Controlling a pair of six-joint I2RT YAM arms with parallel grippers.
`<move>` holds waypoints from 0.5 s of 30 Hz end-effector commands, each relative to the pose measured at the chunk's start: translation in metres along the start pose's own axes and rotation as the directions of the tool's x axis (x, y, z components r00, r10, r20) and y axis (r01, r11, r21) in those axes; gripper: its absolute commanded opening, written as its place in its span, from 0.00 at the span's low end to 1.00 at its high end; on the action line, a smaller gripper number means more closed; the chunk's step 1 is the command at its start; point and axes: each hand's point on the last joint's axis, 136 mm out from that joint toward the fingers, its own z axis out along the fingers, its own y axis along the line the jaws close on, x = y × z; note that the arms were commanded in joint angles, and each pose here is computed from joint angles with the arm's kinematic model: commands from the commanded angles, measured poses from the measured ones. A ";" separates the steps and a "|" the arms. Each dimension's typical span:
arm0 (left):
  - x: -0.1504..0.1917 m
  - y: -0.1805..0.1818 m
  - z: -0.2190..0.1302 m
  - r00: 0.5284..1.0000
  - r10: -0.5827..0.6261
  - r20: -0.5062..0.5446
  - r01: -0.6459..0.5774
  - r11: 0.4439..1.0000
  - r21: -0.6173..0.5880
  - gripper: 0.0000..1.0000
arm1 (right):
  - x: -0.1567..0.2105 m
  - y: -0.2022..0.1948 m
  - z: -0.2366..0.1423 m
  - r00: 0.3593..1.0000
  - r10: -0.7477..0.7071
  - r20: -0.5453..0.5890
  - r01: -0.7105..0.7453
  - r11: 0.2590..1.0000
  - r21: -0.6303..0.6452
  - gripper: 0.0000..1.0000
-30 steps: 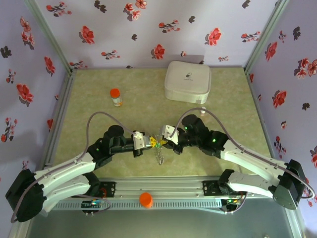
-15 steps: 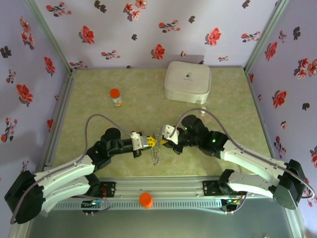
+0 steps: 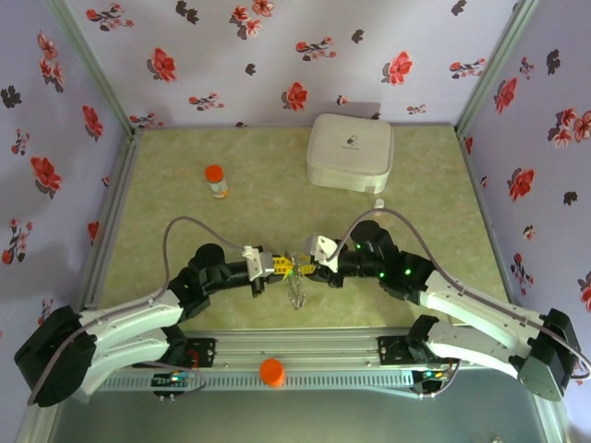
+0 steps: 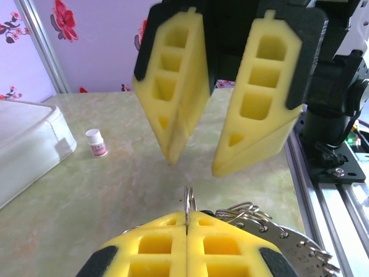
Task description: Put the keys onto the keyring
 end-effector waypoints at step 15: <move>-0.018 -0.012 0.003 0.995 0.014 0.096 -0.021 0.997 0.078 0.00 | 0.004 0.008 0.008 1.000 -0.017 0.007 0.017 0.998 -0.062 0.23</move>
